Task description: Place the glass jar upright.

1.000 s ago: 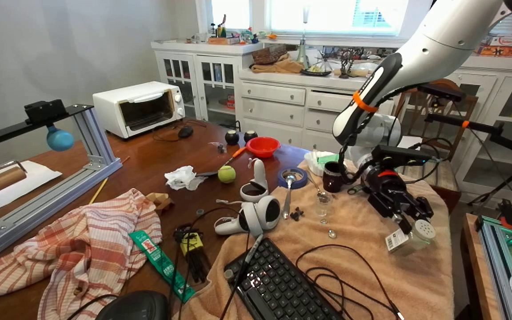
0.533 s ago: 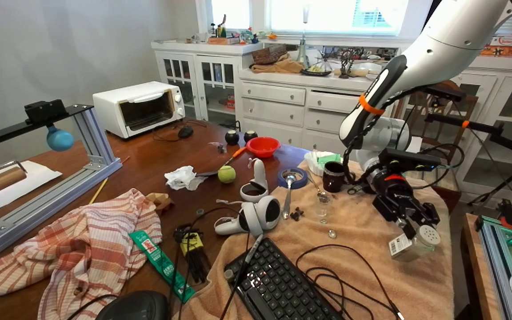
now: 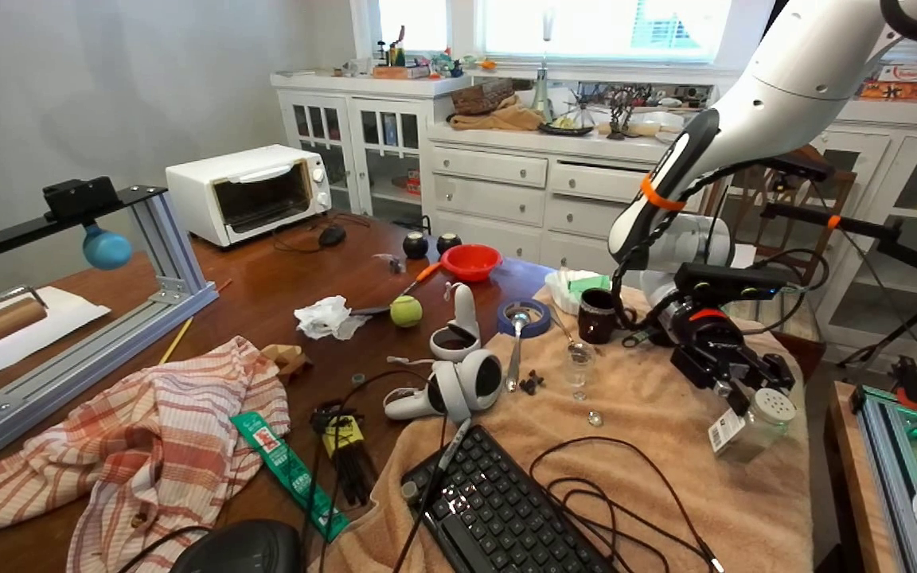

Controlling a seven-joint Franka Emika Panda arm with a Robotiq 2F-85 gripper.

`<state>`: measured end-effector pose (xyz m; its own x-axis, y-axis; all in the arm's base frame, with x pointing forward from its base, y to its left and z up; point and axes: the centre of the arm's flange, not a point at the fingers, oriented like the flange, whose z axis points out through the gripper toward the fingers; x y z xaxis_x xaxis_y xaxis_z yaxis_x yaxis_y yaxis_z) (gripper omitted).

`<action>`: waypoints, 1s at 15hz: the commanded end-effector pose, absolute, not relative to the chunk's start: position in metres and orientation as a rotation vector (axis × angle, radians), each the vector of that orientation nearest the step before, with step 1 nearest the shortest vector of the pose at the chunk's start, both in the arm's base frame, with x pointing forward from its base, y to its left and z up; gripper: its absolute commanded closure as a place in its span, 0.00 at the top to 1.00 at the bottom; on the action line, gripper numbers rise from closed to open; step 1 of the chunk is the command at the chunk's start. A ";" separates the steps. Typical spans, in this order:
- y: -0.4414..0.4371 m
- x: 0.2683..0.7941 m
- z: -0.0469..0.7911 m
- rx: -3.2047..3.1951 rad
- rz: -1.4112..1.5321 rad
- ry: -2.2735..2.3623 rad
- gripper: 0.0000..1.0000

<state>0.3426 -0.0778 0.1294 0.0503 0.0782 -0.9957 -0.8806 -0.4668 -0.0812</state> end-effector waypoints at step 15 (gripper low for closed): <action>-0.119 0.313 0.105 -1.379 1.539 1.106 0.24</action>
